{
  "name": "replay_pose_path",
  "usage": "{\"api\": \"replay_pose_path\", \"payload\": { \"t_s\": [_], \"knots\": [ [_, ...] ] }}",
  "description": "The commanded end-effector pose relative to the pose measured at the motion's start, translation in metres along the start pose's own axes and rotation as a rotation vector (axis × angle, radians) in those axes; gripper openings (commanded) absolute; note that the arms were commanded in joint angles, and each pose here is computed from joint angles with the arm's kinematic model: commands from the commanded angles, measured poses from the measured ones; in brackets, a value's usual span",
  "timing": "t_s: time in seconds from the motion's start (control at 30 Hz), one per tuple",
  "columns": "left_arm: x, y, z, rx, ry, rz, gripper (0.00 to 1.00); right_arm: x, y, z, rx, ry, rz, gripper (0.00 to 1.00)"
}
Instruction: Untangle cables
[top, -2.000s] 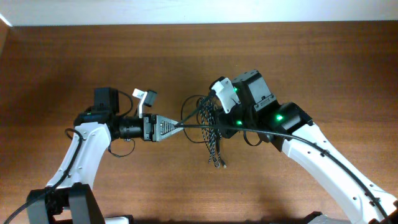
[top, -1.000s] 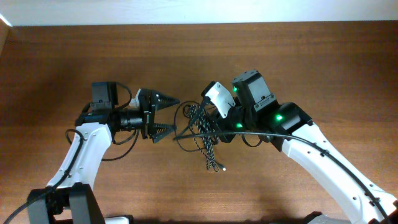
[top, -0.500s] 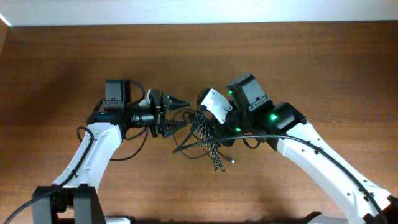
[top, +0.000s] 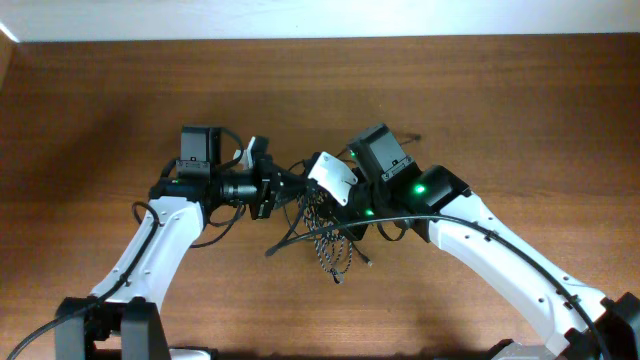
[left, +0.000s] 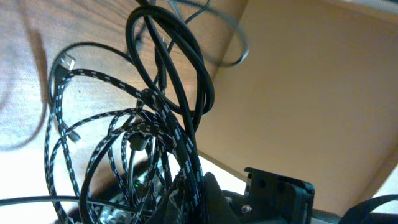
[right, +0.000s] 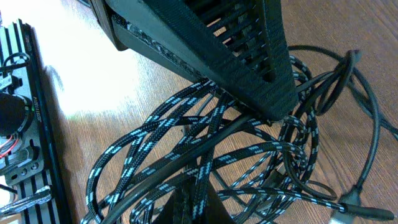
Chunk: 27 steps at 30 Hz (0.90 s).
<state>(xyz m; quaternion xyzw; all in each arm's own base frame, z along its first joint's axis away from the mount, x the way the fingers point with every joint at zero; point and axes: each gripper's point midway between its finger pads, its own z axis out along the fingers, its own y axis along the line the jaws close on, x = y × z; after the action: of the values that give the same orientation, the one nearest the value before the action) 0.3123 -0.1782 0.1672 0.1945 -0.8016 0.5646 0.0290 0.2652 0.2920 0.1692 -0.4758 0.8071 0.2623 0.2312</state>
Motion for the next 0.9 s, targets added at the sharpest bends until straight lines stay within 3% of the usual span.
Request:
{"api": "replay_pose_path", "payload": {
  "t_s": [0.0,0.07,0.17,0.3,0.37,0.43,0.6,0.63,0.67,0.87],
  "knots": [
    [-0.02,0.013,-0.002,-0.094,-0.11,0.152,0.0,0.001,-0.002,-0.004,0.025,0.009,0.004,0.04],
    [-0.029,0.018,-0.008,-0.117,-0.143,0.216,0.0,0.0,-0.011,-0.017,0.068,-0.007,0.046,0.04],
    [-0.039,0.039,-0.027,-0.193,-0.192,0.252,0.0,-0.008,-0.036,-0.075,0.166,-0.099,0.131,0.04],
    [-0.051,0.081,-0.055,-0.373,-0.288,0.114,0.0,0.009,-0.064,-0.137,0.292,-0.178,0.286,0.04],
    [-0.053,0.102,-0.066,-0.485,-0.329,0.071,0.0,0.021,-0.069,-0.143,0.307,-0.158,0.327,0.04],
    [-0.052,0.105,-0.067,-0.516,-0.313,0.131,0.0,0.028,-0.08,-0.147,0.371,-0.136,0.341,0.04],
    [-0.063,0.137,-0.096,-0.75,-0.413,0.116,0.02,0.07,-0.119,-0.172,0.697,-0.011,0.517,0.04],
    [-0.062,0.146,-0.106,-0.823,-0.431,0.097,0.04,0.069,-0.119,-0.172,0.7,-0.024,0.541,0.06],
    [-0.061,0.154,-0.114,-0.881,-0.444,0.082,0.05,0.069,-0.119,-0.172,0.701,-0.038,0.579,0.16],
    [-0.059,0.163,-0.125,-0.959,-0.46,0.064,0.07,0.072,-0.122,-0.175,0.729,-0.054,0.644,0.19]
  ]
}}
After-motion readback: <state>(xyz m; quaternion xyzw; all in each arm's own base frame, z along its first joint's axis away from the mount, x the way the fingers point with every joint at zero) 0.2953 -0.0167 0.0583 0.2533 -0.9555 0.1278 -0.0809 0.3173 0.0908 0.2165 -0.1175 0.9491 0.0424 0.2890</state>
